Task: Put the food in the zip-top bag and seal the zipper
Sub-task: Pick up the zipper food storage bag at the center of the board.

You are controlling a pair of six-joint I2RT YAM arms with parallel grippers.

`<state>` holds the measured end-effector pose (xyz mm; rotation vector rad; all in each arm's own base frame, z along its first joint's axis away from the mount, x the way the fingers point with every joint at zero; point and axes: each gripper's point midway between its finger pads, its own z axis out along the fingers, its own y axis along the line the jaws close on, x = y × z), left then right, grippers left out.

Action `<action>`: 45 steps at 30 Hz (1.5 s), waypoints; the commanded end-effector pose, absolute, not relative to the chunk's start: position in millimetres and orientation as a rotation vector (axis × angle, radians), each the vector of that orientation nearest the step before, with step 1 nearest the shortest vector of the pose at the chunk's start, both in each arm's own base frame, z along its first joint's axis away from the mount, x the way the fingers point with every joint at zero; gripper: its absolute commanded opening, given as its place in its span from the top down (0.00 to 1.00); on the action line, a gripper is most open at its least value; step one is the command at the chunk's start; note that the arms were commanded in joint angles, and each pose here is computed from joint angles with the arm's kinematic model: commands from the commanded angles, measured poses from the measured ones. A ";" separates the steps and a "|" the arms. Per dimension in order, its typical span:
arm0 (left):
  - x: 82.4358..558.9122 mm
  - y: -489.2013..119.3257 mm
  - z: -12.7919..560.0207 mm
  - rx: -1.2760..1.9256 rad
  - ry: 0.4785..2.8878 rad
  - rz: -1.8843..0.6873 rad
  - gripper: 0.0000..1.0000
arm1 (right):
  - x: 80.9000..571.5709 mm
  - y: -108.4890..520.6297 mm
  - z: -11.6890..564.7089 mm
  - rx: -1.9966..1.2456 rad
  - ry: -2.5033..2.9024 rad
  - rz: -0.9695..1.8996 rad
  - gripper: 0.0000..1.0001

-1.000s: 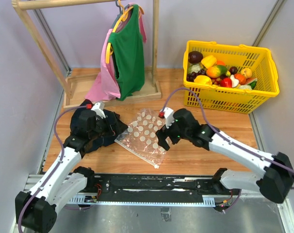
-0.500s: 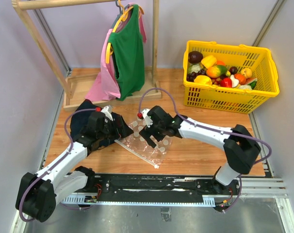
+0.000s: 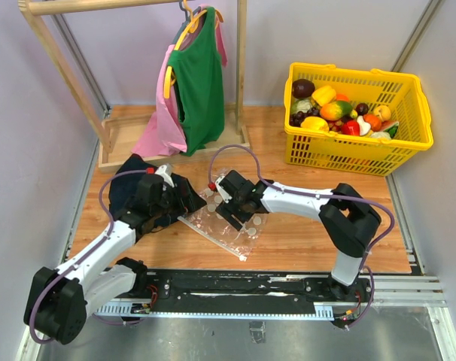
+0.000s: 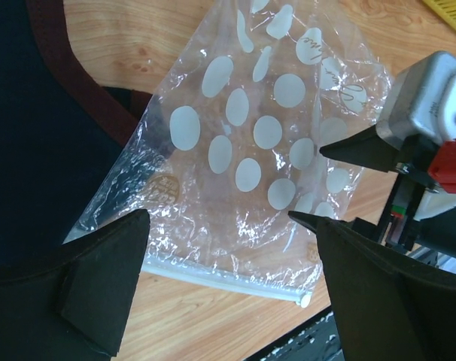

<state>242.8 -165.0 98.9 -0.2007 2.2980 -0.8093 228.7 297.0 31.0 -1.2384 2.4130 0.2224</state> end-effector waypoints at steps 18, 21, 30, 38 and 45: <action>217.7 -149.9 74.4 -0.446 2.369 -0.778 0.03 | 250.0 284.1 15.3 -0.994 2.465 0.155 0.62; 213.6 -148.9 68.5 -0.479 2.376 -0.784 0.04 | 252.0 279.8 14.6 -0.945 2.477 0.179 0.63; 207.3 -145.1 50.3 -0.569 2.386 -0.781 0.07 | 250.5 278.7 7.3 -0.896 2.501 0.257 0.63; 210.7 -150.0 37.0 -0.603 2.394 -0.806 0.10 | 248.0 282.3 11.8 -0.885 2.474 0.309 0.61; 213.4 -154.9 31.3 -0.670 2.341 -0.882 0.09 | 245.0 285.6 14.4 -0.885 2.458 0.354 0.59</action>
